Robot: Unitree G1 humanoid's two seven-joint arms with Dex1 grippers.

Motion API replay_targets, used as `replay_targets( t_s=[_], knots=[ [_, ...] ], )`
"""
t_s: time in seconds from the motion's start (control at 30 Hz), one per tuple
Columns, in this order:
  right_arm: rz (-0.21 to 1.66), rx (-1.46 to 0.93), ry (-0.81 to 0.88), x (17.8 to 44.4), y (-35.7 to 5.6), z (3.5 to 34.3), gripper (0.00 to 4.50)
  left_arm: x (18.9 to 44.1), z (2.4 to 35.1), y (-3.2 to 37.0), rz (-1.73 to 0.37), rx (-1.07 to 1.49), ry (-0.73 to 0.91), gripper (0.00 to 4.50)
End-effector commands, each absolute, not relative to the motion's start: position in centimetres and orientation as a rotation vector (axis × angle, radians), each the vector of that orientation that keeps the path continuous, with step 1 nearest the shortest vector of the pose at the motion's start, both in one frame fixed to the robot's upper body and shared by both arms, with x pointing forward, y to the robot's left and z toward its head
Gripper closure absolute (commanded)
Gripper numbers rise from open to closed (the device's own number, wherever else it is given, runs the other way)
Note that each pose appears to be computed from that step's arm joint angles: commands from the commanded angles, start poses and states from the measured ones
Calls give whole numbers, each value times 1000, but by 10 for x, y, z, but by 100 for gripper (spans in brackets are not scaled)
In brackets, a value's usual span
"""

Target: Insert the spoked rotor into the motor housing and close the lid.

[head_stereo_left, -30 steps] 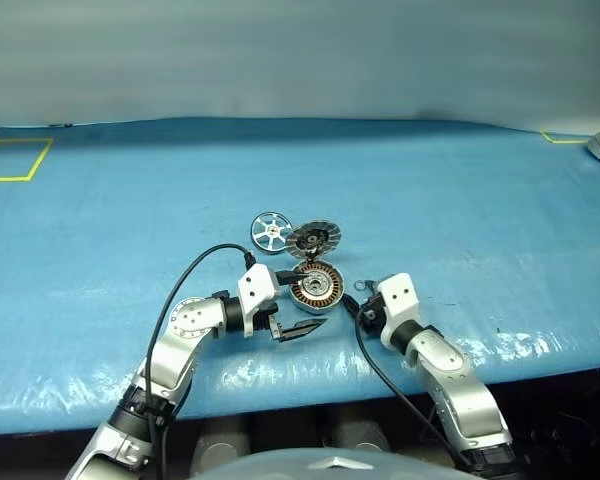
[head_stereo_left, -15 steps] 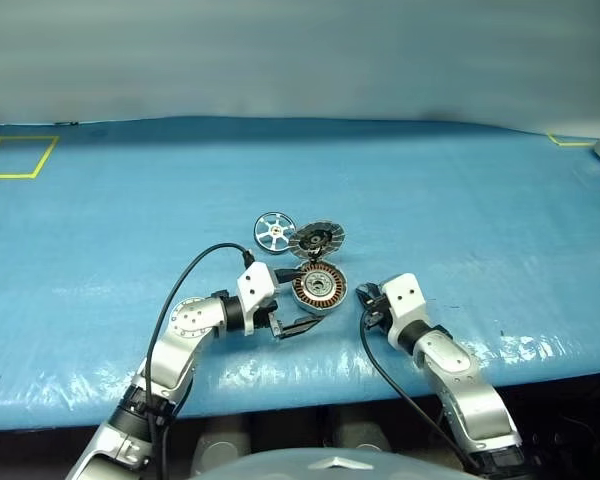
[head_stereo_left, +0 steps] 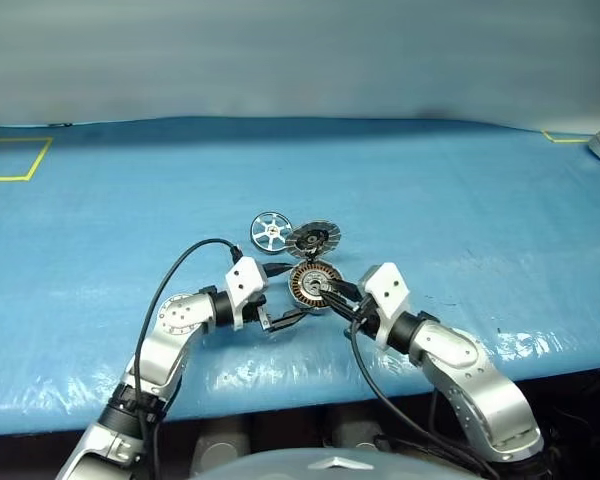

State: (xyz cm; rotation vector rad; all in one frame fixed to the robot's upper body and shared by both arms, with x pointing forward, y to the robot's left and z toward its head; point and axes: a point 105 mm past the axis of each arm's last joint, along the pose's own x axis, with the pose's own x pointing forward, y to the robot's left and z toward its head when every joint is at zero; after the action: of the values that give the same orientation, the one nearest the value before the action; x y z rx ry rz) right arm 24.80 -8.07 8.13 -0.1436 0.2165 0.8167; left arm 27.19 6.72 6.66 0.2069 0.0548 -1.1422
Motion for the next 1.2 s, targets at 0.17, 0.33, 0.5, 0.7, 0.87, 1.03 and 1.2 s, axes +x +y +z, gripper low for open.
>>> replay_targets(
  t_s=[0.17, 0.33, 0.5, 0.7, 0.87, 1.03, 1.2],
  knots=[
    [811, -178, 222, 262, -79, 73, 383, 275, 72, 71, -1119, 213, 16, 0],
    [813, -196, 243, 265, -81, 69, 383, 274, 69, 73, -1110, 205, 17, 0],
    [807, -188, 249, 266, -80, 66, 383, 272, 66, 72, -1116, 206, 19, 0],
    [777, -168, 246, 273, -81, 67, 383, 272, 65, 70, -1122, 206, 17, 0],
    [772, -184, 245, 276, -82, 67, 383, 272, 65, 69, -1127, 210, 14, 0],
    [767, -177, 238, 280, -81, 69, 383, 272, 64, 69, -1127, 213, 13, 0],
    [778, -191, 246, 280, -79, 67, 383, 271, 63, 69, -1128, 211, 15, 0]
  ],
)
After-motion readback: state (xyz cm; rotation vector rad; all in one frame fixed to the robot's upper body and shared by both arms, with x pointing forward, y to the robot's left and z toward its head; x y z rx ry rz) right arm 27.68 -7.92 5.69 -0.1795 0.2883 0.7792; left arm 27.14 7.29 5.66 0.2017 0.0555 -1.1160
